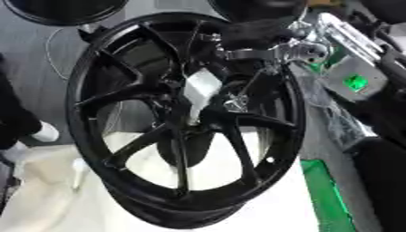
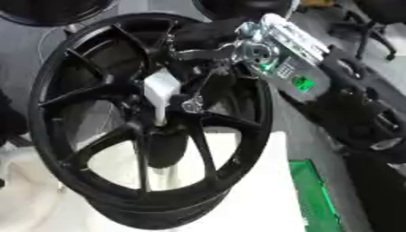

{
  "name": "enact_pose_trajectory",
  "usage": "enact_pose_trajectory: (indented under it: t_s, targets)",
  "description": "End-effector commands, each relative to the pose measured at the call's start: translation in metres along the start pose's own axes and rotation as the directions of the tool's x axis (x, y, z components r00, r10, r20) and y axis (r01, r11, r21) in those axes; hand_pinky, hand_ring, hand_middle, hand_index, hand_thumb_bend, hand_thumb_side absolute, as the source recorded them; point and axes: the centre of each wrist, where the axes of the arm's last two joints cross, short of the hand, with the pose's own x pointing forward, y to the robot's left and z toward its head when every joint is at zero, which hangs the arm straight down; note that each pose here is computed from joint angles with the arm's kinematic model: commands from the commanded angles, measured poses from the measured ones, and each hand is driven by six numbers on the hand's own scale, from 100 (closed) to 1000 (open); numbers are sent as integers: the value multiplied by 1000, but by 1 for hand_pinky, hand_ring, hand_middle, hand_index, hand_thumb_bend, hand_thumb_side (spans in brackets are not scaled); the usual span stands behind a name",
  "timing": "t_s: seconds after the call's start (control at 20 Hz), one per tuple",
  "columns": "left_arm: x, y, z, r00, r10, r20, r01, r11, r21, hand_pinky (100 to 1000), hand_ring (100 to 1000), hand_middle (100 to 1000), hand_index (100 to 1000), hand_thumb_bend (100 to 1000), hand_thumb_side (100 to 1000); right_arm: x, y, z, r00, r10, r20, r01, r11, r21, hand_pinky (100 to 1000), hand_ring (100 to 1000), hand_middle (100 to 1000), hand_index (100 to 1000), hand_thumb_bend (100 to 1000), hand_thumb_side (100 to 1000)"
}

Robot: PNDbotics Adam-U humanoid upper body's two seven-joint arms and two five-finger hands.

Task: Pull the pin out of the wheel hub.

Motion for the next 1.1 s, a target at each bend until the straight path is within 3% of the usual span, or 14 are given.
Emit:
enact_pose_trajectory:
  t_s: [0.05, 0.4, 0.7, 0.85, 1.0, 1.05, 1.1]
  targets:
    - [6, 6, -2, 1000, -13, 24, 13, 1000, 9, 615, 752, 698, 731, 100, 767, 1, -14, 13, 1000, 3, -12, -3, 1000, -24, 827, 652, 379, 407, 100, 214]
    - [4, 6, -1, 1000, -14, 14, 14, 1000, 8, 615, 752, 698, 731, 100, 768, 10, -34, 32, 998, -54, 14, 55, 992, -118, 819, 647, 369, 404, 100, 192]
    - [3, 8, 0, 1000, -15, 9, 15, 1000, 14, 616, 752, 699, 731, 100, 768, 0, -42, 55, 995, -103, 18, 104, 969, -222, 823, 661, 376, 413, 100, 174]
    - [1, 8, 2, 1000, -13, 1, 13, 1000, 21, 616, 752, 699, 731, 100, 771, -14, -42, 81, 994, -108, 15, 107, 936, -336, 829, 666, 376, 419, 100, 144]
    - [-1, 9, 3, 1000, -10, -4, 10, 1000, 30, 616, 752, 699, 731, 100, 771, -30, -35, 113, 990, -128, -52, 91, 885, -457, 828, 662, 393, 418, 100, 107]
    - [-1, 9, 3, 1000, -8, -5, 9, 999, 32, 617, 752, 699, 731, 100, 734, -34, -31, 123, 986, -146, -78, 88, 865, -495, 826, 661, 399, 420, 100, 221]
    - [-1, 9, 4, 1000, -7, -7, 7, 999, 36, 617, 752, 700, 731, 100, 772, -39, -26, 133, 980, -167, -106, 85, 842, -533, 825, 660, 394, 421, 100, 100]
